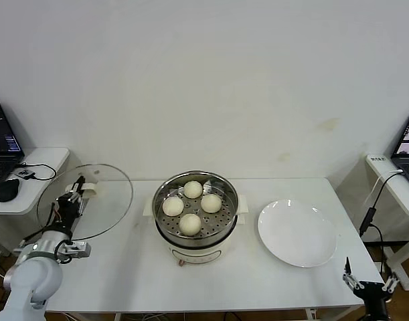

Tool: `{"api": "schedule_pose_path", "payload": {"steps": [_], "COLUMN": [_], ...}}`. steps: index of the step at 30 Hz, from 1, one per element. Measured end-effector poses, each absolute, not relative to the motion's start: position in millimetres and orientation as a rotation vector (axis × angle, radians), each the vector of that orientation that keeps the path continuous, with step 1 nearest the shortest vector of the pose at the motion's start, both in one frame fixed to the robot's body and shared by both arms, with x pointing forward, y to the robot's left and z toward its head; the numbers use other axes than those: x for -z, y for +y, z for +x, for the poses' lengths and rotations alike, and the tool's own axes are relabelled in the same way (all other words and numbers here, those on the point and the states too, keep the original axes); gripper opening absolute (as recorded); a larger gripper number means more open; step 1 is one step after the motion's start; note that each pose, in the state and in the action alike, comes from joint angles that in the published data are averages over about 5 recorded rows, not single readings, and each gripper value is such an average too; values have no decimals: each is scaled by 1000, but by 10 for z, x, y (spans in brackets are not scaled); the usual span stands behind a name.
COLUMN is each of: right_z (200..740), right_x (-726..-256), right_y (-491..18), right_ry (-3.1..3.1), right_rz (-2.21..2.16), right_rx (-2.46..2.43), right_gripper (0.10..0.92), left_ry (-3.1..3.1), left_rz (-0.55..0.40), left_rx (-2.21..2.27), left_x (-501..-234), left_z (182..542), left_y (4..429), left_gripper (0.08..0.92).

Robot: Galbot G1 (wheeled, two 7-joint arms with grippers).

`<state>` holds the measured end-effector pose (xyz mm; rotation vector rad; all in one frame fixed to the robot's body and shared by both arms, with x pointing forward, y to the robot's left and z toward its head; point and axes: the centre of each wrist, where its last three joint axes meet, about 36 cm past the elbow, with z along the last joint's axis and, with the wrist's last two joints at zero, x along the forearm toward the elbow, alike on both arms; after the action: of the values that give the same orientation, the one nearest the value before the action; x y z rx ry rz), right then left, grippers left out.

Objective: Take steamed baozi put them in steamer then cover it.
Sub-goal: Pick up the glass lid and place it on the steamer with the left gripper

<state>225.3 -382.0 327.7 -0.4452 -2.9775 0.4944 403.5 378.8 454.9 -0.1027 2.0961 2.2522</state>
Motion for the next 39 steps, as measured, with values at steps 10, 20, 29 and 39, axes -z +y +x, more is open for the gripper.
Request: {"api": "schedule_pose_path", "payload": {"steps": [10, 20, 29, 39], "right_z": [2323, 2365, 2392, 2371], "right_x": [-3169, -3047, -2943, -2886], "right_y": [-3527, -3316, -3169, -3126], "right_ry": [-2999, -3003, -2997, -2982], "right_rz": [-387, -336, -287, -265], "right_rx": [-520, -559, -581, -604], "right_gripper": [823, 823, 823, 823], "left_ry": [2135, 2184, 2165, 2159], "left_rz": [52, 213, 228, 220], "left_rx": [-2086, -2020, -2099, -2125], "left_x": [-4769, -4676, -4630, -4611], "left_z": [4015, 4065, 4166, 4305], "left_y": [3074, 2412, 1975, 1463], "left_gripper": [132, 132, 132, 132]}}
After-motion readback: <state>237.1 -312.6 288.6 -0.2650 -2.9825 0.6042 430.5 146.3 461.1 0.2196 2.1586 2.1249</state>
